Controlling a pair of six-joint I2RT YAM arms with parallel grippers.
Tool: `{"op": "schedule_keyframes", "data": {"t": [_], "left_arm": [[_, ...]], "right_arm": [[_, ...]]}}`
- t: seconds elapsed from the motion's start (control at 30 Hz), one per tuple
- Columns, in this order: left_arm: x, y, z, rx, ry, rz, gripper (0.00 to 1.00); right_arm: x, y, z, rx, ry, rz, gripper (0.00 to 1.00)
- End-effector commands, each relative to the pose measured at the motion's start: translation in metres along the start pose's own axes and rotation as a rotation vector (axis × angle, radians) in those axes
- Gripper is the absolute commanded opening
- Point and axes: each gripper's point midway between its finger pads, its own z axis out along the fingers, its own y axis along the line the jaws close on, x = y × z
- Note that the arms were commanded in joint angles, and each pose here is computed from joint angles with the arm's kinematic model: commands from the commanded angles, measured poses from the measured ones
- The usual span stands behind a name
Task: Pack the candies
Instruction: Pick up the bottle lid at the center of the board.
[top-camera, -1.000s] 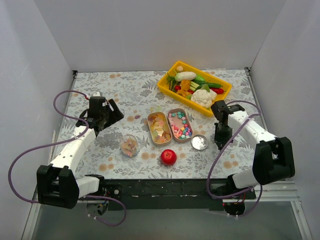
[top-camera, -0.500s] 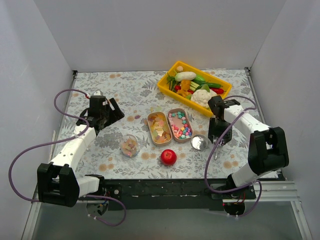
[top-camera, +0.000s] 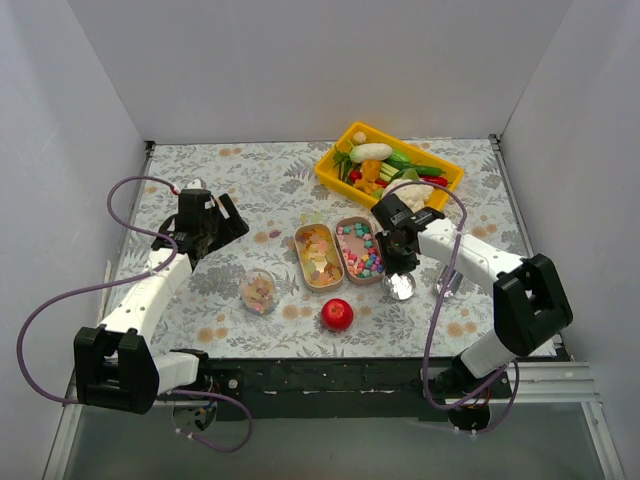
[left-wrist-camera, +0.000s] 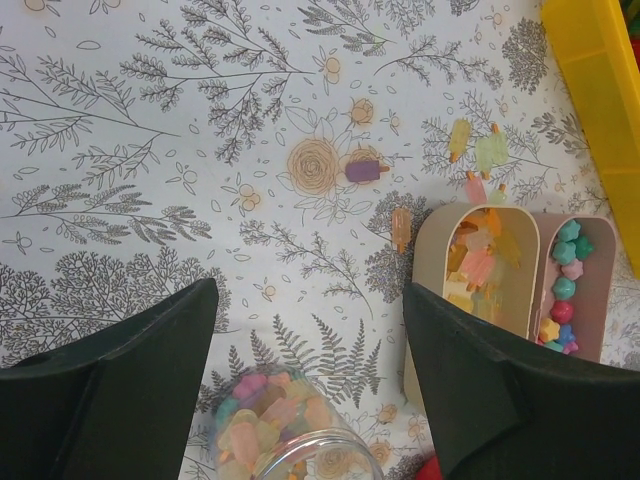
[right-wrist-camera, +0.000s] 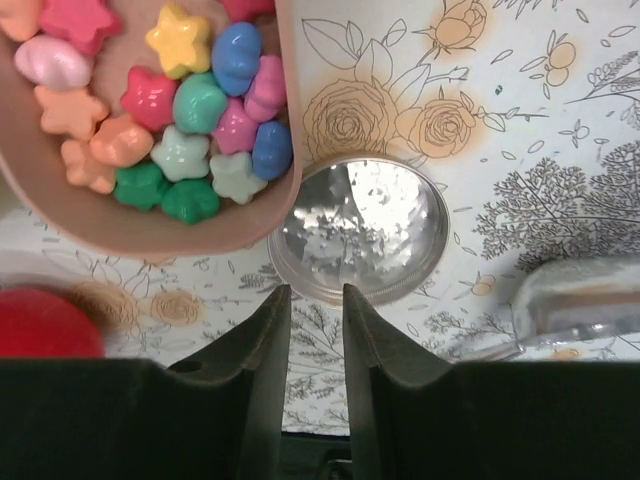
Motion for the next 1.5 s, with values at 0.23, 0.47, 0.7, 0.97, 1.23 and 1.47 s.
{"op": "schedule_keyframes", "data": {"t": [0.23,0.47,0.7,0.97,1.23,1.47], "left_arm": [[-0.015,-0.013,-0.009,0.03,-0.027,0.009,0.75],[-0.015,-0.013,-0.007,0.029,-0.022,0.004,0.75],[-0.017,-0.014,-0.007,0.029,-0.024,0.006,0.75],[-0.021,-0.016,-0.011,0.03,-0.035,0.007,0.78],[-0.031,-0.043,-0.025,0.146,-0.027,0.015,0.93],[-0.052,-0.104,-0.071,0.44,-0.047,0.063,0.98]], "right_arm": [[0.001,0.022,0.022,-0.103,-0.009,-0.109,0.27],[0.02,0.029,0.041,-0.109,0.063,-0.122,0.26],[0.025,0.027,0.054,-0.078,0.088,-0.118,0.21],[0.021,0.025,0.041,-0.067,0.094,-0.123,0.01],[-0.036,0.082,-0.103,-0.441,-0.122,-0.13,0.01],[-0.104,0.163,-0.272,-1.142,-0.4,-0.206,0.01]]}}
